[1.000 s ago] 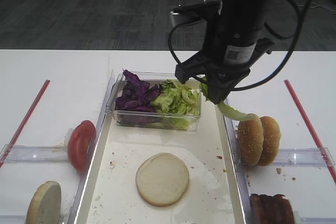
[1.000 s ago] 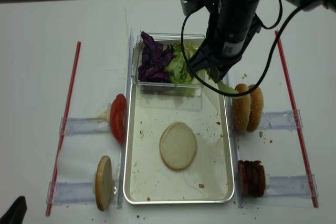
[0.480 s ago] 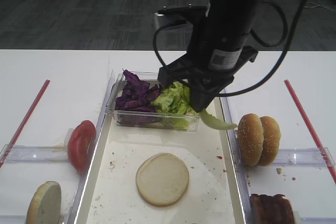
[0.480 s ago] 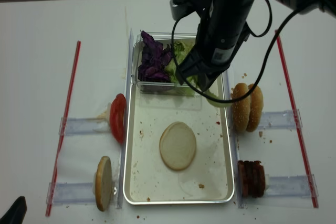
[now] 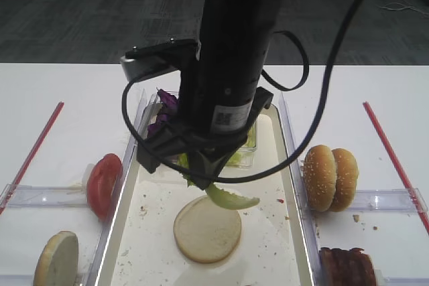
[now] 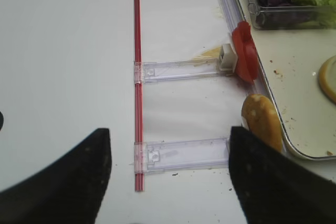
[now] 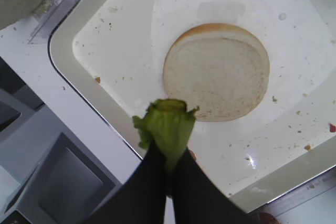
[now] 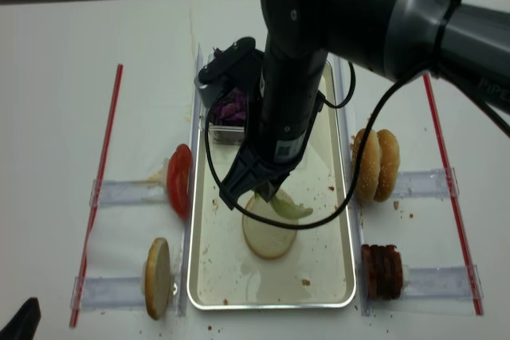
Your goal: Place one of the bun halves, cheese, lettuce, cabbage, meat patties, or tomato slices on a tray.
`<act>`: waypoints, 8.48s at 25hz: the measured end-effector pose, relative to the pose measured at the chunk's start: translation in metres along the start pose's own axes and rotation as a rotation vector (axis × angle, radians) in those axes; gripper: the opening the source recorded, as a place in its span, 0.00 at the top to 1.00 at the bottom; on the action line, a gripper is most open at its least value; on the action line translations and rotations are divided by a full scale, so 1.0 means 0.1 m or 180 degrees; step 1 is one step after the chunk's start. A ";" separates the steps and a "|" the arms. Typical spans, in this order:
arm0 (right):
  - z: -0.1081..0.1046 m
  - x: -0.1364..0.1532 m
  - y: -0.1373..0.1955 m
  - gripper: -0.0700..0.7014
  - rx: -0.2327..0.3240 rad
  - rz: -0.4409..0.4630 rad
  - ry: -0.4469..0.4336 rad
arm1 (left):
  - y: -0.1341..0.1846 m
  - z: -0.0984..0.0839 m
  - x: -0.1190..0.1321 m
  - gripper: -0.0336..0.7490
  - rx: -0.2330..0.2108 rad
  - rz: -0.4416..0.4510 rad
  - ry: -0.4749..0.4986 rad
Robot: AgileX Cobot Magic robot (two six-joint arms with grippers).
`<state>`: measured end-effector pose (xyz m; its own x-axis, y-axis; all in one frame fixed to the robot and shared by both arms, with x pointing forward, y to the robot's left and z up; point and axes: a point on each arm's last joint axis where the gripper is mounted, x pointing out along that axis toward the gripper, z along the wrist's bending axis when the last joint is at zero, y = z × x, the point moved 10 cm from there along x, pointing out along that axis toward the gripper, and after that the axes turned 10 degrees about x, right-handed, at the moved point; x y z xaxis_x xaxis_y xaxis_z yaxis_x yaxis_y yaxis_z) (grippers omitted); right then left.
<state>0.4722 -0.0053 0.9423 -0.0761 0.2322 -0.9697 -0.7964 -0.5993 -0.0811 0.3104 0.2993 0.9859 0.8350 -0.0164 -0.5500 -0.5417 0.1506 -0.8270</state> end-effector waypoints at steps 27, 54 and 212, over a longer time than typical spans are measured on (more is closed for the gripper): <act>-0.28 0.97 -0.14 0.81 0.0087 0.0396 0.0214 | 0.00 0.00 0.00 0.35 0.0000 0.0000 0.0000; -0.19 0.48 -0.20 0.20 -0.0038 0.0027 0.0203 | 0.00 0.00 0.00 0.35 0.0000 0.0000 0.0000; -1.12 -1.03 2.89 0.25 0.1821 -0.3336 0.1431 | 0.00 0.00 0.00 0.35 0.0000 0.0000 0.0000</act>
